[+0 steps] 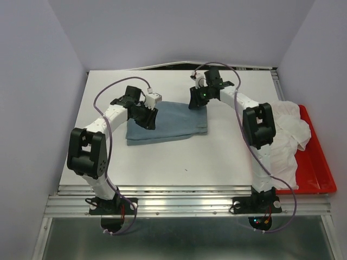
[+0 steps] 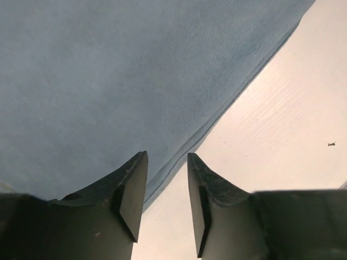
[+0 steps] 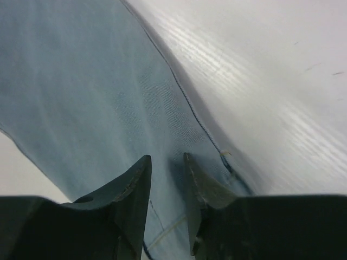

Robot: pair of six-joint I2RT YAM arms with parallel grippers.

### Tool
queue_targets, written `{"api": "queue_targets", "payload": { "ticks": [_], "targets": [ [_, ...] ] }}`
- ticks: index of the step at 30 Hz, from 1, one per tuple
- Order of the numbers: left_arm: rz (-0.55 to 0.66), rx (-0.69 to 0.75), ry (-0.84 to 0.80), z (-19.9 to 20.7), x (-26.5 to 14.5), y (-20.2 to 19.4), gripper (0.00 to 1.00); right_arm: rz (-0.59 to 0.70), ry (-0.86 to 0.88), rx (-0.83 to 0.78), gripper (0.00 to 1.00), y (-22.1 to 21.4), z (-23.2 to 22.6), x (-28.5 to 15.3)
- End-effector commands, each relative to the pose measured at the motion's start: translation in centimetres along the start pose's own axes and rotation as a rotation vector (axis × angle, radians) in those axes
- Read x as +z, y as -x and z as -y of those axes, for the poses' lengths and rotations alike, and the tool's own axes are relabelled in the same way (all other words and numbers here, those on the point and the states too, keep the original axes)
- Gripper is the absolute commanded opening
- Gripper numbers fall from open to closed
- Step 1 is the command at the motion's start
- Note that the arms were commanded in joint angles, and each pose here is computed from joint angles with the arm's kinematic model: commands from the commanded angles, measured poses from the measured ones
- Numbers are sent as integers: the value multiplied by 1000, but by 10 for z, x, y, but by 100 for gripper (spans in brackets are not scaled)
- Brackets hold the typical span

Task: Fold and stack the skirts
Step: Fold the skirt

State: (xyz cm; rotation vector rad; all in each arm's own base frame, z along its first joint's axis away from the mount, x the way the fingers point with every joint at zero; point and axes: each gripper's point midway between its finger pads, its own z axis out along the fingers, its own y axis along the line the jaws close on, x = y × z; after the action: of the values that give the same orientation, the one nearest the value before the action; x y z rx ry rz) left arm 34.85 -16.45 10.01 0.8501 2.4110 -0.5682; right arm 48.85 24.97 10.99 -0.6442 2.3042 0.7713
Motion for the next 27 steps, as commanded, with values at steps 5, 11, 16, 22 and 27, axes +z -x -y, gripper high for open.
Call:
{"api": "queue_targets", "payload": {
  "ticks": [5, 11, 16, 22, 27],
  "targets": [
    [-61, -154, 88, -25, 23, -33, 43, -194, -233, -123, 25, -74, 62, 32],
    [-186, -228, 126, -65, 56, -66, 38, -348, -242, -50, 24, -155, 51, 6],
    [-188, -156, 233, -116, 72, -43, 36, -454, 3, 148, 28, -218, -33, -23],
    [-53, -1, 230, -153, 73, 60, 49, -510, 384, 148, 52, -228, -180, -43],
    [95, 153, 117, -110, 14, 111, 60, -348, 434, 84, 61, -156, -195, -56]
  ]
}}
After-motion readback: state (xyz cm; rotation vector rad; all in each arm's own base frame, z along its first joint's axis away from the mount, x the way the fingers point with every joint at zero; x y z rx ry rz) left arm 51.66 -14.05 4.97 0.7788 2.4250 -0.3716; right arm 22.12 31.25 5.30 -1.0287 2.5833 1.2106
